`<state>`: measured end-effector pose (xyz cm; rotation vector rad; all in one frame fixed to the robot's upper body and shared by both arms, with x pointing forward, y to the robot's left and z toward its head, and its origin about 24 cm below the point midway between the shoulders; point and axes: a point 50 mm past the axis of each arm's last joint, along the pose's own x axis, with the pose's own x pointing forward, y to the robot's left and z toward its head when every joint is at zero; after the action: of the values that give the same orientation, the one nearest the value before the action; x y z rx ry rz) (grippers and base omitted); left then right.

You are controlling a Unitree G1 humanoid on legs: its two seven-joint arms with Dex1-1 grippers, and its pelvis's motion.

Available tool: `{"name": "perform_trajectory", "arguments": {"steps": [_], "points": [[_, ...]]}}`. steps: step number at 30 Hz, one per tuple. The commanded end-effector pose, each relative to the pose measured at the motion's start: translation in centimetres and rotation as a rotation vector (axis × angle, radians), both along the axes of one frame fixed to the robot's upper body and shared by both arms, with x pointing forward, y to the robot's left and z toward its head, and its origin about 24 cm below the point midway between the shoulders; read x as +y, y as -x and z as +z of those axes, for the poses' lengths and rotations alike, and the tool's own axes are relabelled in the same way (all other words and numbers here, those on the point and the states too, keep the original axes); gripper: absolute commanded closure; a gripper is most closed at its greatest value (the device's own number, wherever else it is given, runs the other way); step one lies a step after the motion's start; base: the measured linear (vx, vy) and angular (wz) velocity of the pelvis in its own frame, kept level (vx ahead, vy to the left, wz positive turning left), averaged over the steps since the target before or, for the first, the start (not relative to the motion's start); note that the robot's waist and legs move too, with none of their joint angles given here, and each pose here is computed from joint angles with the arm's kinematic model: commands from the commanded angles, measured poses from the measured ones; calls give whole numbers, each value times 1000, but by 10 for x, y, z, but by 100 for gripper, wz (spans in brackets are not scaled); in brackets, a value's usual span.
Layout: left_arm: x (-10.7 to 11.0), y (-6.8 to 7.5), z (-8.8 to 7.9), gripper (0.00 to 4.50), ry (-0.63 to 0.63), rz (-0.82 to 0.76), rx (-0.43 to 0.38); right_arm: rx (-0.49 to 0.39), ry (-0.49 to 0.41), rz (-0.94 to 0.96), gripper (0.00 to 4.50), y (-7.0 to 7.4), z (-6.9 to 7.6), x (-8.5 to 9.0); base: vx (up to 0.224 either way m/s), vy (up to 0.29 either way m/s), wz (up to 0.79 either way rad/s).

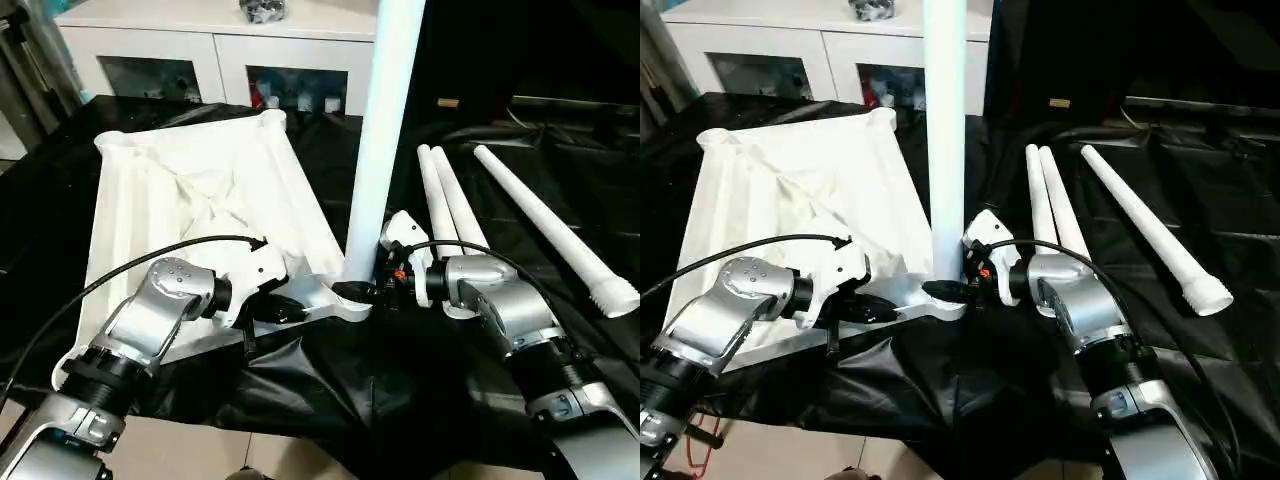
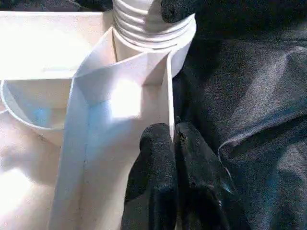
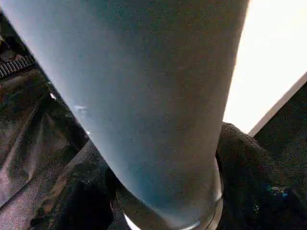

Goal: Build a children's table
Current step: Rotate leg to tighten

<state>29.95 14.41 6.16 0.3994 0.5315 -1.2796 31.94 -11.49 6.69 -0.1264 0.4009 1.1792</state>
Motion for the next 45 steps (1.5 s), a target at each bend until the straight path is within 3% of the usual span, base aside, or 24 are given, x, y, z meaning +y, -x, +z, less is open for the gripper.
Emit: {"name": "perform_trajectory", "arguments": {"steps": [1,6,13,22,23,31,39,45], "points": [[-13,2,0,450,23,-64,12,26,9,30,192,6,-7,9,0,0,0],[-18,-2,-1,450,51,4,1,35,-5,-78,194,2,-17,11,0,0,0],[-45,-21,-2,450,60,296,-54,90,14,-477,194,-20,-40,28,0,0,0],[-78,-20,0,450,55,349,-88,126,0,-576,194,-28,-40,58,0,0,0],[-80,-20,0,450,56,350,-88,131,-12,-579,139,-29,-39,60,0,0,0],[-73,-14,0,450,60,305,-95,82,-17,-508,69,-34,-30,63,0,0,0],[-55,0,-2,450,61,152,-67,-2,2,-261,69,-31,-15,39,0,0,0],[-47,9,2,450,133,39,-21,0,6,-19,69,-14,-6,17,0,0,0]]}}
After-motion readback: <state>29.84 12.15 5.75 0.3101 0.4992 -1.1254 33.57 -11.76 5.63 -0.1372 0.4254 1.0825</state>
